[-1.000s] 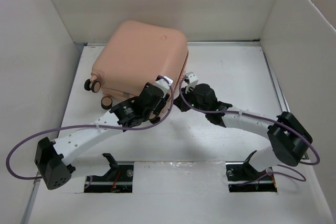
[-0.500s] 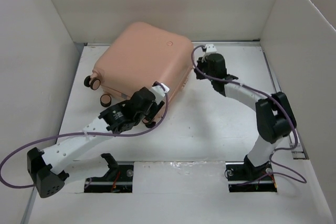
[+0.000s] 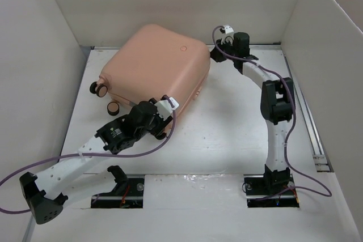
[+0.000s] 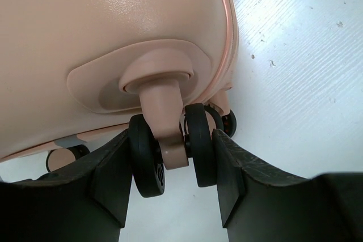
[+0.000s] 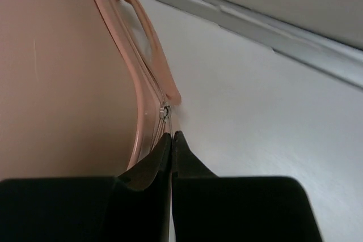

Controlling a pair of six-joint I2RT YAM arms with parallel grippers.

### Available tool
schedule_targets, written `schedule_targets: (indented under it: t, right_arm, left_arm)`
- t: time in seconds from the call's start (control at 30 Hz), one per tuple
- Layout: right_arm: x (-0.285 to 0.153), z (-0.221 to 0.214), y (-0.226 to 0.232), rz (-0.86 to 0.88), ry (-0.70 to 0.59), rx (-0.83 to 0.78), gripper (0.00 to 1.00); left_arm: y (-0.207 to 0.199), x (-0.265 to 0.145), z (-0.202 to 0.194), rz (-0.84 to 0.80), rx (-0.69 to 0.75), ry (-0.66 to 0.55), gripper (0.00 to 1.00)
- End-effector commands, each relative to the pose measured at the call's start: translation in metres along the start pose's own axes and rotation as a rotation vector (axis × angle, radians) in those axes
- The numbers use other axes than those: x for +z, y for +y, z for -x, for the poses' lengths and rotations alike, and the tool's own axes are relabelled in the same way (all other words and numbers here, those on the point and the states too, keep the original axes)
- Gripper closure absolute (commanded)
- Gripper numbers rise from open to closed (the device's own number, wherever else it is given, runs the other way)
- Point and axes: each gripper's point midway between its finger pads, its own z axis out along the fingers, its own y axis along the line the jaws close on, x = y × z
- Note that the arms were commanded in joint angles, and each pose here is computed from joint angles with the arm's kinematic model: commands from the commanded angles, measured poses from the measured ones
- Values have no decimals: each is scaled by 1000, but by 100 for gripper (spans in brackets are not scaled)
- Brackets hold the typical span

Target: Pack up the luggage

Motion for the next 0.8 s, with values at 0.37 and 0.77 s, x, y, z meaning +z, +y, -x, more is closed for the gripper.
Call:
schedule_targets:
  t: [0.37,0.77]
  right_arm:
    - [34,-1,89,524,-191,-95,100]
    - [19,-9,134,578,-201,-52,100]
  left_arm:
    - [28,-64,56,54,-75,-241,8]
    - [200,-51,9,399,-556,133,12]
